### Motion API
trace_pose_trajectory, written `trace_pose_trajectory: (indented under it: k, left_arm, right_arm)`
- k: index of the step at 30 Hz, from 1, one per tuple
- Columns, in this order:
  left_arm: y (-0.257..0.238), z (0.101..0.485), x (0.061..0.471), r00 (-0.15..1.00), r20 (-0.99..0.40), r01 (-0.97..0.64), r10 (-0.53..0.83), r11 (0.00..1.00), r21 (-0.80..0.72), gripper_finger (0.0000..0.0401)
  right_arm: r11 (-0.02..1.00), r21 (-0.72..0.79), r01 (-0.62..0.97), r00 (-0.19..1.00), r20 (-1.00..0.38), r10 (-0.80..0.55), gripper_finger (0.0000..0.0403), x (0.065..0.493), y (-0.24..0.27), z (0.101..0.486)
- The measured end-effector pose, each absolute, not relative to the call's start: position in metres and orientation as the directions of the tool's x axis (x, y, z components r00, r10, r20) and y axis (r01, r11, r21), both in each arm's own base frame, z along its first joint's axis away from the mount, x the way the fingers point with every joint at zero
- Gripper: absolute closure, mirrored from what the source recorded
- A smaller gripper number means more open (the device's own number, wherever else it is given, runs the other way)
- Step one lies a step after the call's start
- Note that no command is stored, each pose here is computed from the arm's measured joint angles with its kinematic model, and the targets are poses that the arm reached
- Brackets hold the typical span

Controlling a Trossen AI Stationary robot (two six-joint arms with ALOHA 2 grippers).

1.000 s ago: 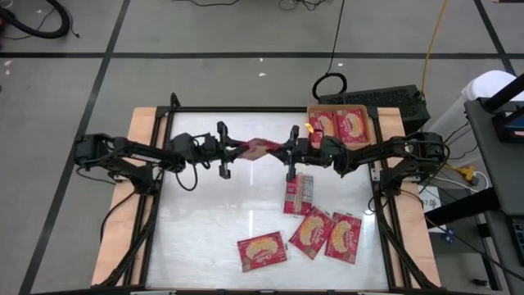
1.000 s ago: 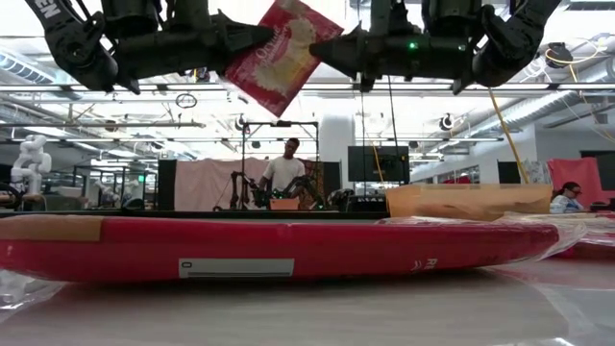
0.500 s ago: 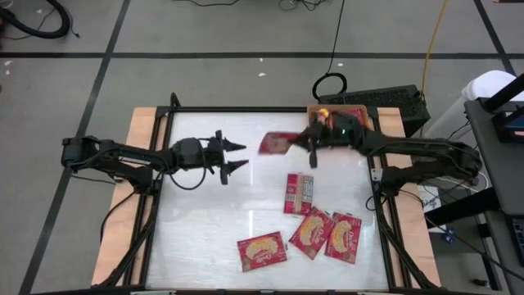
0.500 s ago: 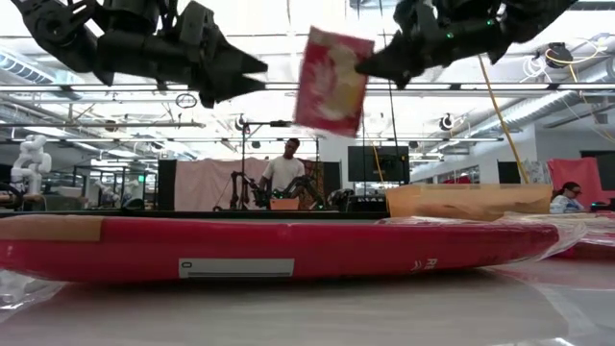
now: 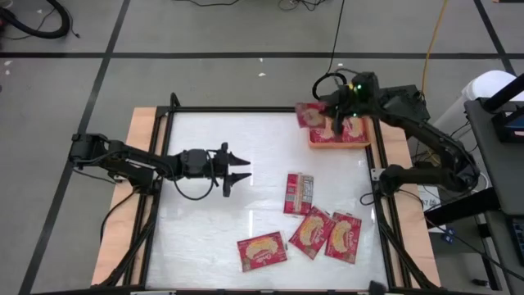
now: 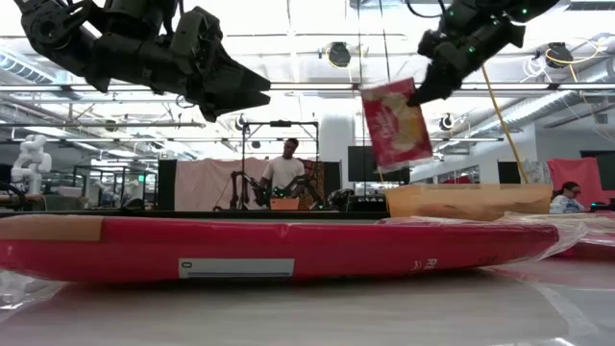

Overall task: Sort popcorn bags into baskets
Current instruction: Put the red popcorn bag into the orange bin

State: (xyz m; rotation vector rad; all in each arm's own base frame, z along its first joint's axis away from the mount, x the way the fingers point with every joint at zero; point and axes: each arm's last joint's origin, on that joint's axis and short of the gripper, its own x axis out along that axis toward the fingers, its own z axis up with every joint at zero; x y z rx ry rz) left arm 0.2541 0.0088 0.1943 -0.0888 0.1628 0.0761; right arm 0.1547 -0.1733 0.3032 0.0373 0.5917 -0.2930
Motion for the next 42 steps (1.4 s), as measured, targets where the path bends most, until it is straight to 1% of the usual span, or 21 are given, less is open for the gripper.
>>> trace_pose_trajectory:
  k: [7, 15, 17, 22, 27, 30, 37, 42]
  left_arm:
    - [0.002, 0.194, 0.254, 0.985, -0.165, -0.061, 0.048, 0.995, -0.076, 0.0211]
    - [0.002, 0.194, 0.254, 0.985, -0.166, -0.061, 0.046, 0.995, -0.084, 0.0197]
    - [0.001, 0.194, 0.254, 0.985, -0.166, -0.058, 0.043, 0.994, -0.088, 0.02]
    - [-0.001, 0.194, 0.254, 0.986, -0.166, -0.047, 0.035, 0.997, -0.069, 0.0213]
    - [-0.001, 0.194, 0.254, 0.986, -0.166, -0.044, 0.035, 0.998, -0.051, 0.0221]
    - [-0.001, 0.194, 0.254, 0.986, -0.166, -0.044, 0.035, 0.998, -0.051, 0.0221]
    - [-0.002, 0.194, 0.254, 0.986, -0.166, -0.041, 0.032, 0.998, -0.053, 0.0222]
    - [-0.002, 0.194, 0.254, 0.986, -0.166, -0.039, 0.03, 0.998, -0.053, 0.0222]
  right_arm:
    - [0.908, -0.008, 0.418, 0.719, -0.608, -0.336, 0.0392, 0.126, -0.192, 0.294]
    - [0.89, 0.076, 0.449, 0.655, -0.706, -0.27, 0.0392, 0.117, -0.2, 0.266]
    - [0.885, 0.118, 0.451, 0.665, -0.706, -0.244, 0.0392, 0.116, -0.201, 0.262]
    - [0.875, 0.257, 0.411, 0.745, -0.647, -0.16, 0.0392, 0.114, -0.203, 0.26]
    - [0.84, 0.305, 0.449, 0.738, -0.656, -0.157, 0.0388, 0.11, -0.203, 0.259]
    - [0.824, 0.333, 0.458, 0.726, -0.676, -0.13, 0.0383, 0.11, -0.203, 0.254]
    - [0.81, 0.352, 0.469, 0.71, -0.696, -0.109, 0.0365, 0.113, -0.21, 0.244]
    - [0.794, 0.288, 0.536, 0.639, -0.753, -0.158, 0.0338, 0.113, -0.217, 0.236]
